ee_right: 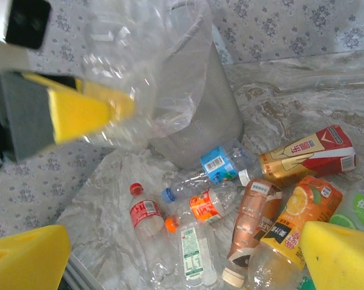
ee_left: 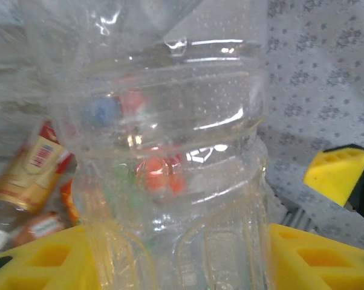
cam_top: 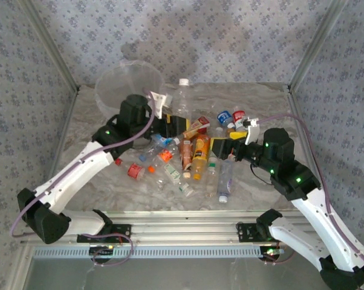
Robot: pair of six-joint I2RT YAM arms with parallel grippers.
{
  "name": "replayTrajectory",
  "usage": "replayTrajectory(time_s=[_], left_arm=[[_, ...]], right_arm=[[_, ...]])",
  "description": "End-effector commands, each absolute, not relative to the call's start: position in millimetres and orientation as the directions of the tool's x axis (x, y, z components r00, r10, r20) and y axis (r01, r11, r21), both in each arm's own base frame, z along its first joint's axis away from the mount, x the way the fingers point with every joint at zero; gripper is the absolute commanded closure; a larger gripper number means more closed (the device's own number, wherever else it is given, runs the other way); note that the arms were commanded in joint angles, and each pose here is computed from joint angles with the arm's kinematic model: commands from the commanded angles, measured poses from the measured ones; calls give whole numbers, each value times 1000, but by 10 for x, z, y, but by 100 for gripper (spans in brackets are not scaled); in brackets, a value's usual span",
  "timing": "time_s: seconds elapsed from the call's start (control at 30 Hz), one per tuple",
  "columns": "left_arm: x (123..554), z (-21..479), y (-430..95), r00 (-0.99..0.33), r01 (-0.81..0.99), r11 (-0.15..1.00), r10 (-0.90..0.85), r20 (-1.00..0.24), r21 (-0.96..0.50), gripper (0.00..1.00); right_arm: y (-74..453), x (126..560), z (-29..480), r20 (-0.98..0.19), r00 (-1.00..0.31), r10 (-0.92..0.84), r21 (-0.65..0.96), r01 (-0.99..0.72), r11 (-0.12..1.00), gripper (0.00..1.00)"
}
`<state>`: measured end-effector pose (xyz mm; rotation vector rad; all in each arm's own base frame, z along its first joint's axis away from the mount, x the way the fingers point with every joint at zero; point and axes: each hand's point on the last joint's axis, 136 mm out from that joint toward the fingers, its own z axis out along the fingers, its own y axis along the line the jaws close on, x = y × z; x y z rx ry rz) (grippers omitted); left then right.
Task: Put the plastic bottles in the bin
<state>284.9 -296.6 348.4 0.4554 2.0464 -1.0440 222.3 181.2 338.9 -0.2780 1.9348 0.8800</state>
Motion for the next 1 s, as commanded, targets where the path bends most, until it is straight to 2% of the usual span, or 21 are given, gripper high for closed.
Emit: replayTrajectory(time_s=[0.0,0.3,0.67,0.97], left_arm=[[2904,3560,-2635,-593,604,691,56,-803,-397,52],[3401,3675,-2022,-596,493,848,163,-786,-197,51],[3911,3575,-1495,-642,379,923,216,-735,-61,51],[4235,3261,-1239,-706,382,924,279,-651,-19,51]], right_arm=[[1805,2167,3511,-860,-491,143,436,-559,705,0],[1754,2180,3474,-858,-499,119,414,-536,735,0],[1717,2175,3395,-847,-521,105,410,-514,754,0],[1728,2172,3340,-842,-530,101,413,-513,753,0]])
